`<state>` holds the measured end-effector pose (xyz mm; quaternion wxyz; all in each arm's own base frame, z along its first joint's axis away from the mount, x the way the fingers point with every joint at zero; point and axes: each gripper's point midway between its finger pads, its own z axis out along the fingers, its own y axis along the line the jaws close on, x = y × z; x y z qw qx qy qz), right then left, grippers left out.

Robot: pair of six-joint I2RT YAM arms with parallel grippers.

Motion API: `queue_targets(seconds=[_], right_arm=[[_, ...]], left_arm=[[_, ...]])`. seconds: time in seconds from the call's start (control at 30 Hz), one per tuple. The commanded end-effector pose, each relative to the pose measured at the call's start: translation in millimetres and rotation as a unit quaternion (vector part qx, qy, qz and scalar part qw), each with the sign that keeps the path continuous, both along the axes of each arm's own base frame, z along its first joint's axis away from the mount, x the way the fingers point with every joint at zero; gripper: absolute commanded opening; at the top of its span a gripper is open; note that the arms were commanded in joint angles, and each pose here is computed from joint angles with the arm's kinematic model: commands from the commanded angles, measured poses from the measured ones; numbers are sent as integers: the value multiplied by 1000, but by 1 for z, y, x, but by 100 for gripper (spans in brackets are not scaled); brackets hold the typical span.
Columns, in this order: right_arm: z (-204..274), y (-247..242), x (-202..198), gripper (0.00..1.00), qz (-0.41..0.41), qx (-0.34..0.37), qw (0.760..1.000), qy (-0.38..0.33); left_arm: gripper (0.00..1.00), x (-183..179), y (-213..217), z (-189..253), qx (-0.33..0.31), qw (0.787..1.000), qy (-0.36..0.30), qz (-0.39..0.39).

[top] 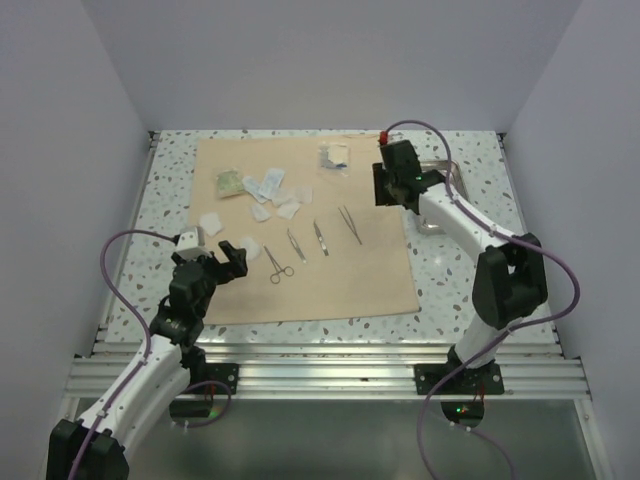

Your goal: Prepare the surgical pack

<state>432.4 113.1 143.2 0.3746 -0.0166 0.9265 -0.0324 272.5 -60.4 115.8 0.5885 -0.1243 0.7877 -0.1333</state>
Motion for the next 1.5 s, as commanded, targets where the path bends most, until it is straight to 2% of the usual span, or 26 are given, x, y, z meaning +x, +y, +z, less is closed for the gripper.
queue_targets(seconds=[0.0, 0.03, 0.17, 0.47, 0.67, 0.7, 0.73, 0.77, 0.9, 1.07, 1.2, 1.37, 1.47], right_arm=[[-21, 53, -18, 45, 70, 50, 996, 24], [-23, 61, -19, 45, 79, 53, 995, 27], [-47, 104, -30, 55, 147, 66, 985, 59], [-105, 112, -34, 48, 154, 34, 981, 117], [-122, 109, -38, 32, 155, 20, 978, 136], [-122, 106, -38, 26, 152, 15, 979, 135], [-120, 105, -38, 6, 151, 14, 979, 135], [-116, 104, -37, 0, 149, 14, 980, 131], [-88, 89, -27, 0, 126, 31, 986, 101], [-49, 20, 1, 0, 43, 66, 994, 70], [-30, -38, 16, 0, -33, 64, 996, 50], [-34, -99, 25, 0, -106, 42, 992, 57], [-50, -122, 34, 0, -144, 70, 984, 80]], left_arm=[[100, 6, -3, 16, 0, 1000, -28, -6], [100, 6, -3, 17, 0, 1000, -29, -7], [100, 6, -4, 17, -1, 1000, -29, -8], [100, 6, -4, 17, 0, 1000, -29, -10], [100, 7, -6, 14, 1, 1000, -24, -15], [100, 7, -7, 15, 0, 1000, -26, -17], [100, 7, -9, 16, 0, 999, -25, -23], [100, 7, -9, 16, 0, 999, -25, -23], [100, 9, -10, 10, -7, 1000, 7, -13], [100, 14, -23, -9, -17, 996, 92, -7], [100, 18, -45, -7, -30, 994, 108, -14], [100, 16, -64, -19, -49, 987, 151, -15], [98, 19, -68, -29, -49, 982, 182, 9]])
